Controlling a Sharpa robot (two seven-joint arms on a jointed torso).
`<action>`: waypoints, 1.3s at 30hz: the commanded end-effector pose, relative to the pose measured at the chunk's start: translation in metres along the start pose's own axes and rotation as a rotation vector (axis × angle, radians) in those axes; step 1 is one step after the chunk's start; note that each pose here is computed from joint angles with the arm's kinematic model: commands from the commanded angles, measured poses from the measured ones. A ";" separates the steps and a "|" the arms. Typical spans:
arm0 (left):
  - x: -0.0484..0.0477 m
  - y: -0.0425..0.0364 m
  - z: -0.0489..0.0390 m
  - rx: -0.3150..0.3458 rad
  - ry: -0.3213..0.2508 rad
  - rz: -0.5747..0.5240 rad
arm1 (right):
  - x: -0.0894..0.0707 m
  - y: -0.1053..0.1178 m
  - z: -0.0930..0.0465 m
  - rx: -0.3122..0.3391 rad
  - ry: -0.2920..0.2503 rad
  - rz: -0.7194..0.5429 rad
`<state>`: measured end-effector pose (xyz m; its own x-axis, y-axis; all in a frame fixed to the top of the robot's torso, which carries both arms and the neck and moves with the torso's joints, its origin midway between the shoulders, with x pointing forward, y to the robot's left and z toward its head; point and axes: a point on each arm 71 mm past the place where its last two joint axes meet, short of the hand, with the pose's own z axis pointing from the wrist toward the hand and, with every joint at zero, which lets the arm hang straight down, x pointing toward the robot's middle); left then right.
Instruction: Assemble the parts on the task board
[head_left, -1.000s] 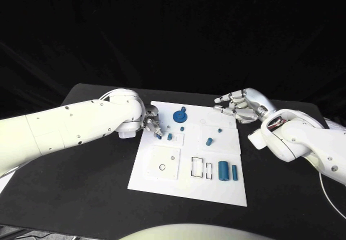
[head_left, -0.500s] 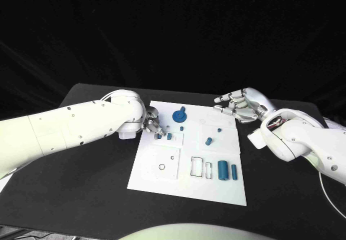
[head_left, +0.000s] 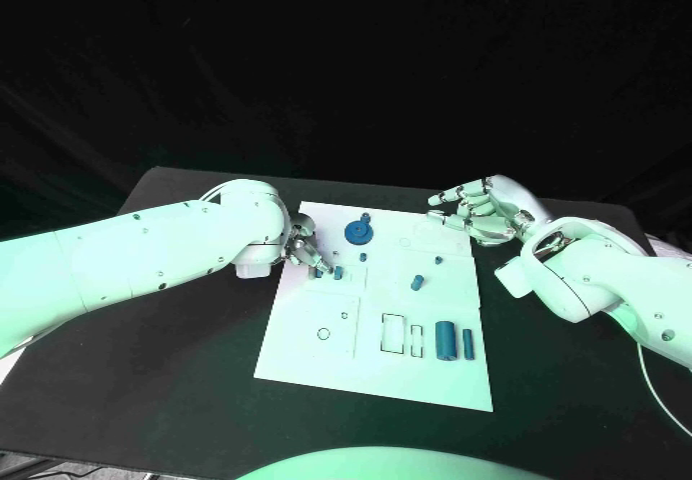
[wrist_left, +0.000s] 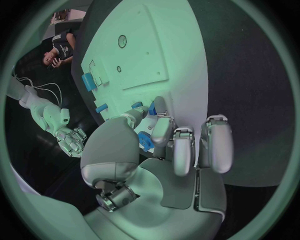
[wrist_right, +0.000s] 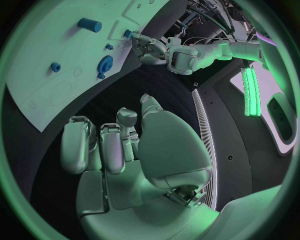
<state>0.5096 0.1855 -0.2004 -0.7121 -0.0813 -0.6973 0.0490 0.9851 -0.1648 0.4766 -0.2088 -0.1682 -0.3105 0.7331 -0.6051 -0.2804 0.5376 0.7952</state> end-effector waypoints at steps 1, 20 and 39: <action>0.0021 0.0022 -0.0007 -0.007 0.003 0.002 | 0.001 0.000 0.000 -0.005 0.008 -0.001; -0.0173 0.0129 -0.0243 0.176 -0.194 -0.250 | -0.001 -0.002 0.000 0.002 0.005 -0.003; -0.0236 -0.0280 -0.0192 0.557 -0.538 -0.088 | -0.001 -0.004 0.000 0.004 0.003 -0.002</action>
<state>0.5135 0.1722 -0.1755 -0.4250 -0.4449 -0.7883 0.2549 0.7768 -0.5758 0.4784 -0.2122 -0.1703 -0.3048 0.7339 -0.6070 -0.2723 0.5436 0.7939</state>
